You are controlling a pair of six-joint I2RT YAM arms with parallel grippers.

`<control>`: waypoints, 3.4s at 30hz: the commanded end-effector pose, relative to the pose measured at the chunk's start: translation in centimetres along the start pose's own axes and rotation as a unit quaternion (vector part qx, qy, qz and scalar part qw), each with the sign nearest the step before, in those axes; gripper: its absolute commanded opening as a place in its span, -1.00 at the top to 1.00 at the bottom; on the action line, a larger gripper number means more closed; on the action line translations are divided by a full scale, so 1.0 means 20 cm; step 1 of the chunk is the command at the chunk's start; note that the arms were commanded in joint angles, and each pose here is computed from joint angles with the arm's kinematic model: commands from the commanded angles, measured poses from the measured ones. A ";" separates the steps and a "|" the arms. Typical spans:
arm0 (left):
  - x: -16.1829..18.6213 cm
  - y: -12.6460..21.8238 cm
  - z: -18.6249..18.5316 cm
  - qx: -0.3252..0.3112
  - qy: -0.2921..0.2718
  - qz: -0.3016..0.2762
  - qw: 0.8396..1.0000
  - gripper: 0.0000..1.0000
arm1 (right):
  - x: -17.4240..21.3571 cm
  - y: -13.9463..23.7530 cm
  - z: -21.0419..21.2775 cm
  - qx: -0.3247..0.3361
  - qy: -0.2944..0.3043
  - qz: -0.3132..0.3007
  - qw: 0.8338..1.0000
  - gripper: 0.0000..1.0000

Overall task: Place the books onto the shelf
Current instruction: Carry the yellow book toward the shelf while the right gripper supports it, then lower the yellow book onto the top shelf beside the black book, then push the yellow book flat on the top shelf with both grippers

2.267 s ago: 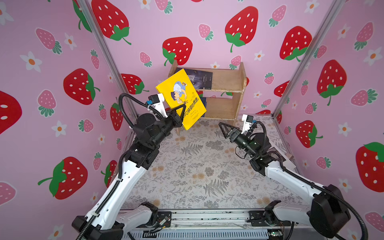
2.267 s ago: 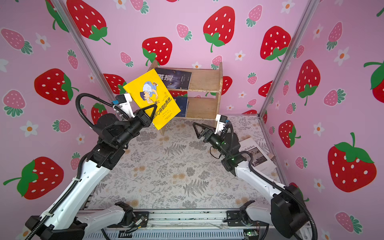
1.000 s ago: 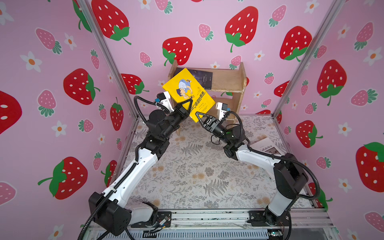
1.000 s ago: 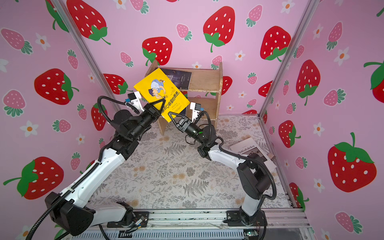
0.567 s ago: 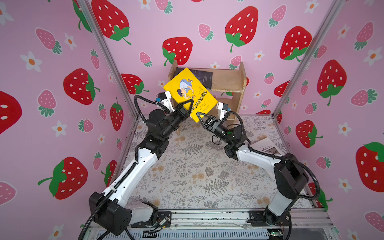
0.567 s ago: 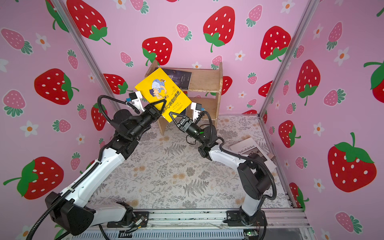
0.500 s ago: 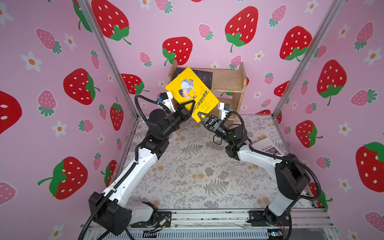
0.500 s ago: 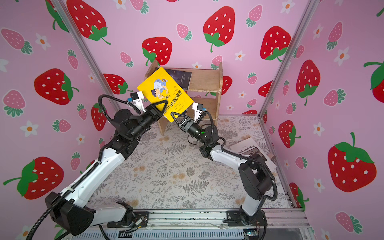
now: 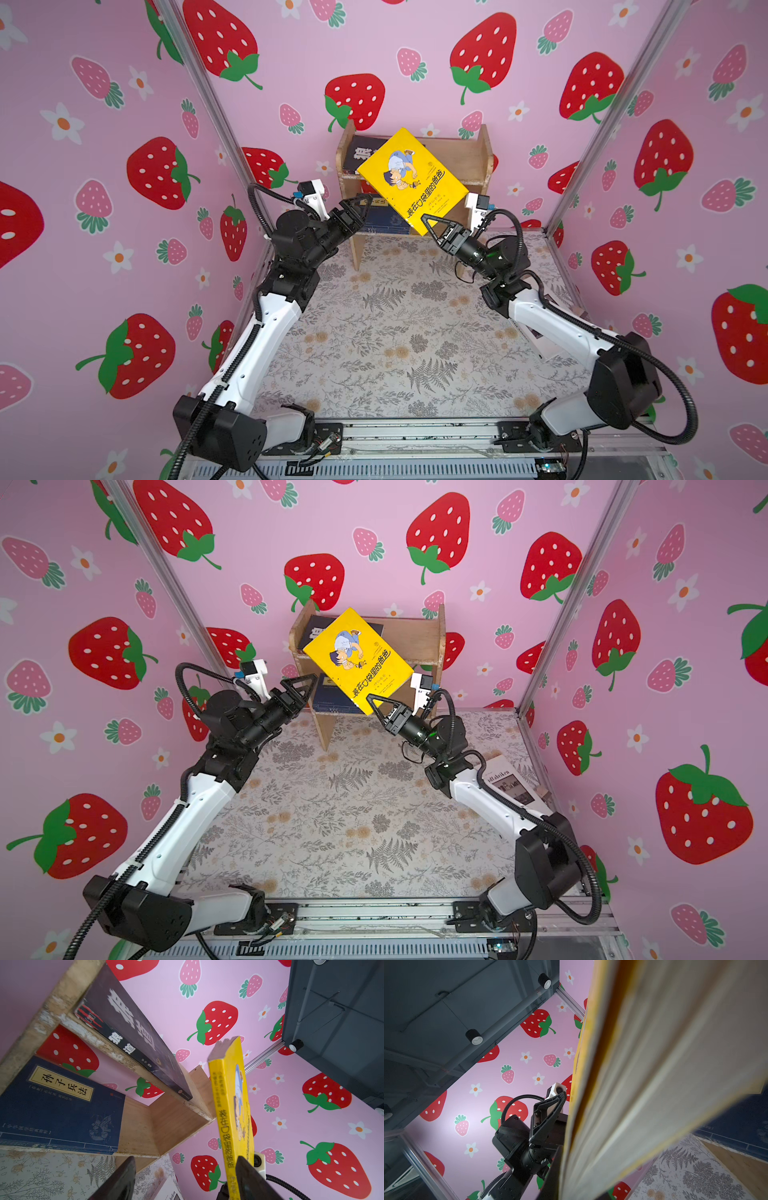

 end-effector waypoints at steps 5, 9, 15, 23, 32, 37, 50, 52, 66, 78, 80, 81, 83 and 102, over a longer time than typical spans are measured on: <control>0.01 0.00 -0.22 0.149 -0.036 0.088 0.984 -0.53 | -0.09 0.04 0.11 -0.060 0.009 0.041 0.997 1.00; 0.06 -0.01 -0.24 0.176 -0.042 0.113 0.977 -0.53 | -0.10 0.05 0.11 -0.061 0.001 0.054 0.997 1.00; 0.06 -0.04 -0.22 0.170 -0.038 0.112 0.978 -0.18 | -0.10 0.04 0.13 -0.085 -0.007 0.085 0.993 1.00; 0.04 -0.05 -0.22 0.179 -0.029 0.096 0.979 0.37 | -0.11 0.05 0.12 -0.086 -0.018 0.089 0.992 1.00; 0.00 -0.03 -0.28 0.195 -0.009 0.066 0.979 1.00 | -0.15 0.03 0.08 -0.079 -0.010 0.064 0.995 0.83; -0.09 -0.03 -0.35 0.189 0.010 0.020 0.982 1.00 | -0.21 0.02 0.09 -0.056 0.025 0.030 0.998 0.07; -0.37 -0.22 -0.36 0.100 0.085 -0.091 0.987 1.00 | -0.44 0.10 0.08 0.132 0.200 -0.071 0.968 -0.02; -0.40 -0.27 -0.33 0.096 0.106 -0.099 0.985 1.00 | -0.48 0.10 0.08 0.151 0.228 -0.085 0.958 -0.02; -0.44 -0.55 -0.18 0.073 0.139 -0.096 0.983 1.00 | -0.50 -0.19 -0.08 0.214 0.327 -0.095 0.916 -0.15; -0.43 -0.62 -0.10 0.043 0.142 -0.080 0.986 1.00 | -0.43 -0.33 -0.31 0.252 0.335 -0.088 0.903 -0.19; -0.44 -0.62 -0.09 0.036 0.141 -0.078 0.986 1.00 | -0.43 -0.34 -0.31 0.251 0.335 -0.093 0.904 -0.20; -0.44 -0.62 -0.09 0.031 0.139 -0.076 0.987 1.00 | -0.44 -0.34 -0.31 0.251 0.335 -0.095 0.903 -0.21; -0.44 -0.63 -0.08 0.024 0.137 -0.070 0.988 1.00 | -0.45 -0.35 -0.31 0.252 0.333 -0.097 0.903 -0.21; -0.45 -0.62 -0.01 -0.008 0.135 -0.056 0.989 0.10 | -0.32 -0.42 -0.52 0.276 0.304 -0.064 0.909 -0.21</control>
Point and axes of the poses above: each gripper's point midway between its finger pads, its own y axis back along the fingers, its own z axis along the line the jaws close on, x = y × z, the point moved 6 cm from there along y, back along the fingers, and after that the axes turned 12 degrees about y, right-handed, at the moved point
